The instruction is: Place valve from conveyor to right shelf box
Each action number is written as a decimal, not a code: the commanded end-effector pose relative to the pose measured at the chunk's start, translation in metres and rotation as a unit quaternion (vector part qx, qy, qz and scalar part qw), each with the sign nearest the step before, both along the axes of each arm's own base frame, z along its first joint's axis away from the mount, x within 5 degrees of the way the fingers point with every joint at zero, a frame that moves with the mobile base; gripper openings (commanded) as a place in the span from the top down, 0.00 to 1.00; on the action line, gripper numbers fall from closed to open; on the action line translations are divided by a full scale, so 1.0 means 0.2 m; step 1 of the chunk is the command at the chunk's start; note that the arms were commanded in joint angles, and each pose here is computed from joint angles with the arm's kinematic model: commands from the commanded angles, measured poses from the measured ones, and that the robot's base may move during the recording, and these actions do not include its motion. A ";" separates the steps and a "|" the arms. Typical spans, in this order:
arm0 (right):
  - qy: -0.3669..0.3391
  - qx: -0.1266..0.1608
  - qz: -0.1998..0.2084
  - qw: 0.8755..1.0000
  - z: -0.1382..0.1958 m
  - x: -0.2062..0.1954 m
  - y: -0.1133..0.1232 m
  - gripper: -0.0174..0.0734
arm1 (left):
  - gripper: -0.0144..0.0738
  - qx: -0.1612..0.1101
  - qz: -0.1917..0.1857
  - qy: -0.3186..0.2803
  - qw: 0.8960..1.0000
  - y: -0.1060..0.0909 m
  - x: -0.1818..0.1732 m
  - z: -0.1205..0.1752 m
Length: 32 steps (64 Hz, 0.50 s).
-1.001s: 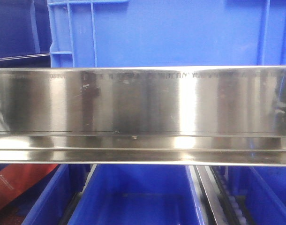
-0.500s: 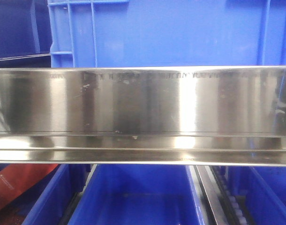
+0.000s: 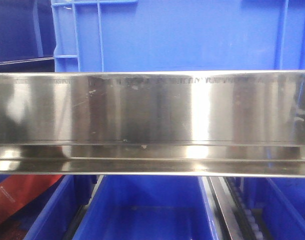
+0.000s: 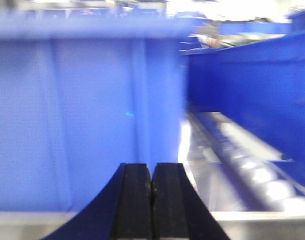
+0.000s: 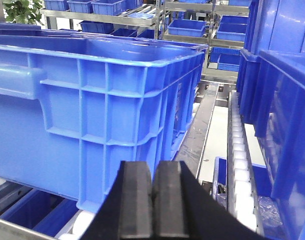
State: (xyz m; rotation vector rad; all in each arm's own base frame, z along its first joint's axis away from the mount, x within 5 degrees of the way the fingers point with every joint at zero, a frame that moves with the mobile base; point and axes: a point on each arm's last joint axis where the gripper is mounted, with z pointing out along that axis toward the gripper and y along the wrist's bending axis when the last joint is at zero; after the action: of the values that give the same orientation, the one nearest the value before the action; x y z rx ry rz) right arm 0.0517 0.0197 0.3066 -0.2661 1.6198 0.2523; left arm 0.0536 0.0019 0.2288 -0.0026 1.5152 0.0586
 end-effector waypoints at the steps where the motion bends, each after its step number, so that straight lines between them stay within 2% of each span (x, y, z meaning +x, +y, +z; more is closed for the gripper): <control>1: -0.017 -0.002 -0.006 1.000 0.01 0.00 -0.01 0.99 | 0.96 -0.004 0.014 -0.033 0.999 0.01 0.01 -0.06; 4: -0.017 -0.002 -0.006 1.000 0.01 0.00 -0.01 0.99 | 0.96 -0.002 0.016 -0.069 0.997 0.01 0.01 -0.03; 7: -0.019 -0.002 -0.006 1.000 0.01 0.00 -0.01 0.99 | 0.96 -0.003 0.015 -0.051 0.999 0.01 0.01 -0.05; 32: -0.021 -0.001 -0.007 1.000 0.01 0.00 -0.01 0.99 | 0.96 -0.002 0.016 -0.064 0.998 0.01 0.01 -0.03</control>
State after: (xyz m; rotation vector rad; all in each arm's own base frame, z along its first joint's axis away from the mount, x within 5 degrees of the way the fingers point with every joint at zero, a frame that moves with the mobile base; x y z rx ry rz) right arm 0.0514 0.0194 0.3078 -0.2625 1.6060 0.2521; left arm 0.0559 0.0039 0.2189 -0.0246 1.4214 0.0819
